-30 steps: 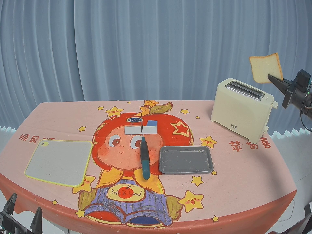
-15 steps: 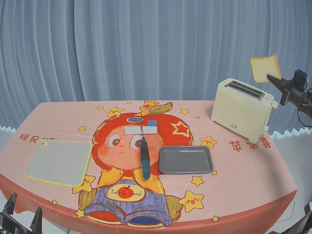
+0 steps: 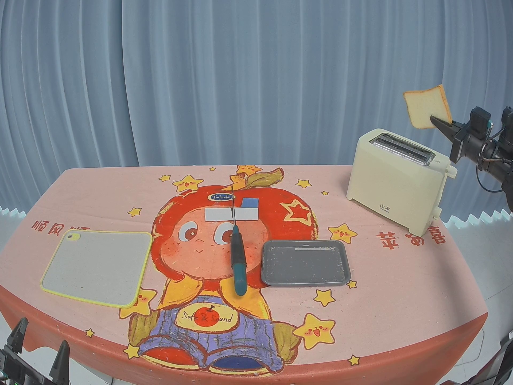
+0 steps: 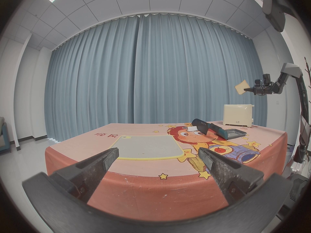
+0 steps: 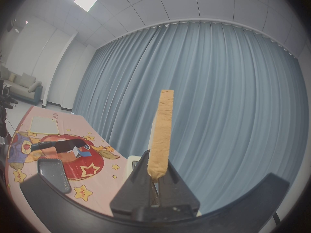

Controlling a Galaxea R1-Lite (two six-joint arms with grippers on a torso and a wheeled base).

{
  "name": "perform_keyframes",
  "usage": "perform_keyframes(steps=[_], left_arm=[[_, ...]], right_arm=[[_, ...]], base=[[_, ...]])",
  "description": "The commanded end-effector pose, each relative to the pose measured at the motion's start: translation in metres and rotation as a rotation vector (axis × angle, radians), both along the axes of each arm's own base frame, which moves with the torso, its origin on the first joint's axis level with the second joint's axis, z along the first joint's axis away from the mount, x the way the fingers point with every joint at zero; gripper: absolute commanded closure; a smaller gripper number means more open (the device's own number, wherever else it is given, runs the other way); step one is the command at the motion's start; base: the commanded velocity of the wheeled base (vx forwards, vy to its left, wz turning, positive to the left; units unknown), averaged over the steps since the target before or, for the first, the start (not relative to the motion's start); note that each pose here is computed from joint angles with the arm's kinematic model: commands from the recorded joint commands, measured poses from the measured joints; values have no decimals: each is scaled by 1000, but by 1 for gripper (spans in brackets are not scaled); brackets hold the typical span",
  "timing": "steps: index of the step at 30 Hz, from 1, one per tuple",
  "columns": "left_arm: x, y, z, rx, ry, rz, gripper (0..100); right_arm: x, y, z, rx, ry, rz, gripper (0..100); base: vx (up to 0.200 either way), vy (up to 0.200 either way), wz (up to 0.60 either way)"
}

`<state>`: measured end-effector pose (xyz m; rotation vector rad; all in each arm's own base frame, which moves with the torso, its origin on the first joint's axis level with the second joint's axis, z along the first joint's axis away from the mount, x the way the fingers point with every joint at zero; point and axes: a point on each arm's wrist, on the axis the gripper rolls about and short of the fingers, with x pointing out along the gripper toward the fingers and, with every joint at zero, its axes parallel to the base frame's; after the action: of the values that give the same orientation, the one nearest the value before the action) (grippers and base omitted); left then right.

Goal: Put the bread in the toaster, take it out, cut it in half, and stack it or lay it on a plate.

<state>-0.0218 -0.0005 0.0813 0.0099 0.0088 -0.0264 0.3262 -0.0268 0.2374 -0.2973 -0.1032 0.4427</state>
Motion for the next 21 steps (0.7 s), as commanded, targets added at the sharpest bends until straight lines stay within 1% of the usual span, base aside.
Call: perform_keyframes(steps=[1,5,6,8,9,13,14,15,17,21], left_arm=[[1,0,-5,1,19,0,0],[1,0,-5,-1,19,0,0],[1,0,-5,-1,17,0,0],[1,0,-5,1,19,0,0],[1,0,-5,1,17,0,0],[1,0,-5,-1,19,0,0],[1,0,-5,1,17,0,0],[1,0,-5,-1,19,0,0],[1,0,-5,1,19,0,0],[1,0,-5,1,19,0,0]], right_arm=[[8,-3,-16,3,48,-3,100],[7,-5,-18,7,82,-9,100],[5,-4,-19,11,119,-8,100],[4,-4,-23,15,162,-9,100],[3,-4,-22,14,172,-9,100],[5,-5,-16,-24,172,-8,100],[5,-5,-15,-26,172,-8,100],[4,-7,-17,-39,196,-12,100],[4,-8,-19,-51,210,-15,100],[4,-9,-19,-62,209,-17,100]], base=[[0,0,0],[0,0,0],[0,0,0],[0,0,0],[0,0,0],[0,0,0],[0,0,0],[0,0,0],[0,0,0],[0,0,0]])
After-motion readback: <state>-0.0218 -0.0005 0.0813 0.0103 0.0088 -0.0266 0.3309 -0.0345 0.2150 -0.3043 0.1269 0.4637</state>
